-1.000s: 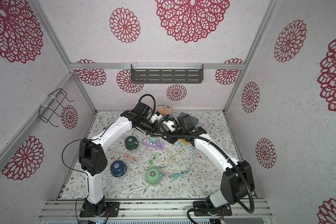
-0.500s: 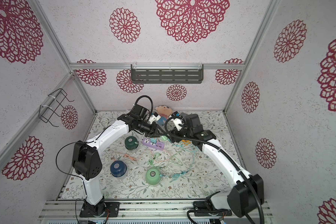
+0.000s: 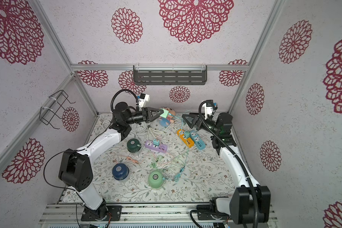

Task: Charge the cordless meat grinders
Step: Pick up the plug from the center of the board, then insert the plug into the socket.

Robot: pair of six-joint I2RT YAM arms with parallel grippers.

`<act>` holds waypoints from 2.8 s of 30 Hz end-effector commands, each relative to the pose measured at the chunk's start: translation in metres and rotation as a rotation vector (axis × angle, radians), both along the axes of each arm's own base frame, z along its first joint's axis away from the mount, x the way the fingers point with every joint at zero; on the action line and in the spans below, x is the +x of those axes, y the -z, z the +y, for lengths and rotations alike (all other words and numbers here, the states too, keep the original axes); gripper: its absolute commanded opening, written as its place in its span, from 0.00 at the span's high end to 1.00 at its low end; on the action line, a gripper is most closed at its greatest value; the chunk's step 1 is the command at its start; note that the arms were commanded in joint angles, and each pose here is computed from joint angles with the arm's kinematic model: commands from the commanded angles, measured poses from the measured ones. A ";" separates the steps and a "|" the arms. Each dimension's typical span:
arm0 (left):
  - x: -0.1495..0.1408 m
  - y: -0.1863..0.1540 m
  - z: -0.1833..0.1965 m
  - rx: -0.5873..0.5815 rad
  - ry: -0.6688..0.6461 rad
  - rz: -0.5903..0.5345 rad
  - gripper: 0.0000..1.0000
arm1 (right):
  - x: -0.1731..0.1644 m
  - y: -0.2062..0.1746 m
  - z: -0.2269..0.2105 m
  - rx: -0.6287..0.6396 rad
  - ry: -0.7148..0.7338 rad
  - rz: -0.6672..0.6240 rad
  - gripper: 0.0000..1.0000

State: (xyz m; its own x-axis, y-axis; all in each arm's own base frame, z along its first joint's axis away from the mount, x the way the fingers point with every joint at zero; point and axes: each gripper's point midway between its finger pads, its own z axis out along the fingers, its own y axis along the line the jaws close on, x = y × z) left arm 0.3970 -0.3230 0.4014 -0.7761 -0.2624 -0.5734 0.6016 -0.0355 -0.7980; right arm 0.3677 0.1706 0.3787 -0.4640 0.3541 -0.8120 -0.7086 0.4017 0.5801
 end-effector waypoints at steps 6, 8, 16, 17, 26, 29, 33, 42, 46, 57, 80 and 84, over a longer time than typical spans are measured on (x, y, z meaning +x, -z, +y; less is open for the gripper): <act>0.005 -0.034 0.001 -0.164 0.021 -0.048 1.00 | -0.022 -0.063 0.030 0.149 -0.226 -0.167 0.05; 0.008 -0.028 0.001 -0.136 -0.002 -0.039 1.00 | -0.025 -0.065 0.038 0.153 -0.246 -0.176 0.05; 0.010 -0.012 -0.002 -0.079 -0.036 -0.012 1.00 | -0.024 -0.069 0.074 0.148 -0.278 -0.170 0.11; 0.010 -0.012 -0.002 -0.081 -0.034 -0.012 1.00 | -0.021 -0.070 0.076 0.154 -0.270 -0.168 0.13; 0.007 -0.017 -0.001 -0.105 -0.029 -0.028 1.00 | 0.005 -0.055 0.087 0.161 -0.225 -0.088 0.27; 0.008 -0.014 -0.002 -0.106 -0.023 -0.020 1.00 | 0.004 -0.057 0.096 0.157 -0.251 -0.087 0.33; 0.009 -0.011 -0.002 -0.111 -0.020 -0.012 1.00 | 0.005 -0.058 0.100 0.165 -0.258 -0.082 0.46; 0.007 -0.003 -0.005 -0.092 -0.017 -0.005 1.00 | 0.012 -0.056 0.103 0.184 -0.262 -0.061 0.63; 0.008 0.003 -0.005 -0.073 -0.026 0.000 1.00 | 0.015 -0.048 0.105 0.173 -0.266 -0.035 0.73; 0.027 0.018 0.048 0.036 -0.262 0.088 0.09 | 0.048 -0.007 0.058 0.020 -0.082 0.061 1.00; -0.045 0.136 0.071 0.384 -0.224 0.119 0.26 | 0.059 0.223 -0.120 -1.131 0.456 0.622 1.00; -0.052 0.131 0.070 0.337 -0.231 0.115 0.29 | 0.074 0.235 -0.116 -1.191 0.385 0.607 1.00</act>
